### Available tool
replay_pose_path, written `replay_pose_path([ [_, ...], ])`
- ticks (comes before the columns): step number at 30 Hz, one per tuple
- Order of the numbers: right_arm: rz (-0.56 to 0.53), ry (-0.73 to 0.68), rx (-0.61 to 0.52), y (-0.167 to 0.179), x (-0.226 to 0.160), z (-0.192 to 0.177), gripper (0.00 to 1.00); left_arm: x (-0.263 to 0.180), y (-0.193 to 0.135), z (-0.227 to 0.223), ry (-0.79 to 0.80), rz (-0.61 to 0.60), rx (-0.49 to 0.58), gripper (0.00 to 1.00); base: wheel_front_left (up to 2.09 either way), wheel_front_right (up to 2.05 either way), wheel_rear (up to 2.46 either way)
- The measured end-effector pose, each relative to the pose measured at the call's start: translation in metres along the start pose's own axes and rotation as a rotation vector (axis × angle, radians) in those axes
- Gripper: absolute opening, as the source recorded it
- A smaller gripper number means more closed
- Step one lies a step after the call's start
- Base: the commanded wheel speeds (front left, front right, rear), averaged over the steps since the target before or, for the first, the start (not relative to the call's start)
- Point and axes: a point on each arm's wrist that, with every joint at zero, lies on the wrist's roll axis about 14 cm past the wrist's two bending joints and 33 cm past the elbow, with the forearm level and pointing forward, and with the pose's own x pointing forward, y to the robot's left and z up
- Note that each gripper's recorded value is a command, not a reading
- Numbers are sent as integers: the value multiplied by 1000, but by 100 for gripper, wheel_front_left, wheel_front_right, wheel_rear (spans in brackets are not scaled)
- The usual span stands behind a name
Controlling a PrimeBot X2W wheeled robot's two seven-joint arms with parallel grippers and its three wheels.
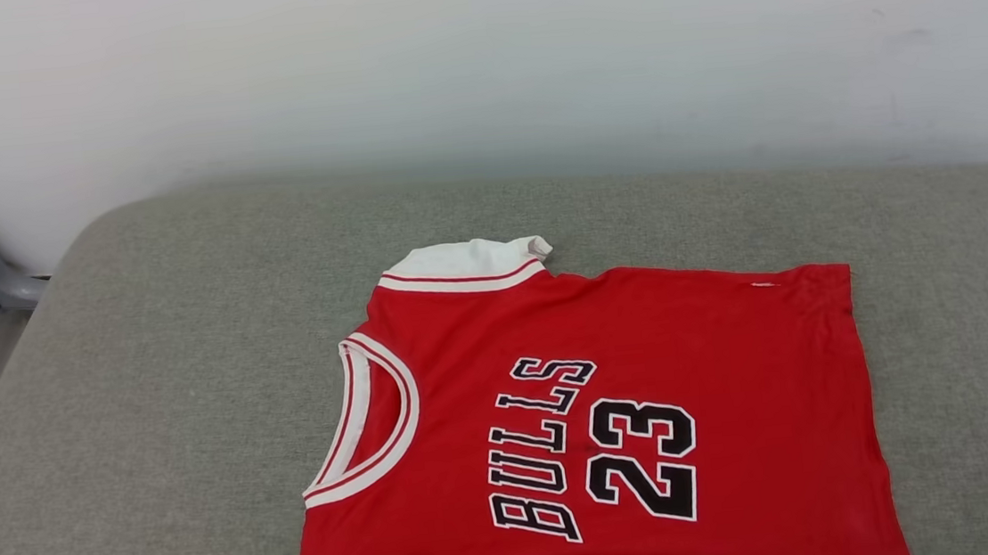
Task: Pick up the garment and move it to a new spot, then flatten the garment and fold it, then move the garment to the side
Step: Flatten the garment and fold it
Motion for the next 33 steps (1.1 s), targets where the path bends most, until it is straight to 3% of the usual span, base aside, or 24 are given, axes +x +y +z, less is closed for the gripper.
replay_pose_path([
  [8,1,-56,-31,10,-6,27,0,2,-17,28,-73,-56,25,0,0,0,0],
  [14,35,-100,-79,25,10,63,0,32,-45,64,-154,-154,70,0,0,0,0],
  [16,65,-108,-102,34,32,83,0,62,-58,80,-182,-193,94,0,0,0,0],
  [23,44,-53,-103,21,71,85,0,109,-64,75,-148,-210,98,0,0,0,0],
  [32,24,58,-85,7,100,51,0,141,-46,29,26,-167,67,0,0,0,0],
  [33,25,56,-84,7,100,49,4,142,-45,25,40,-163,65,18,0,0,0],
])
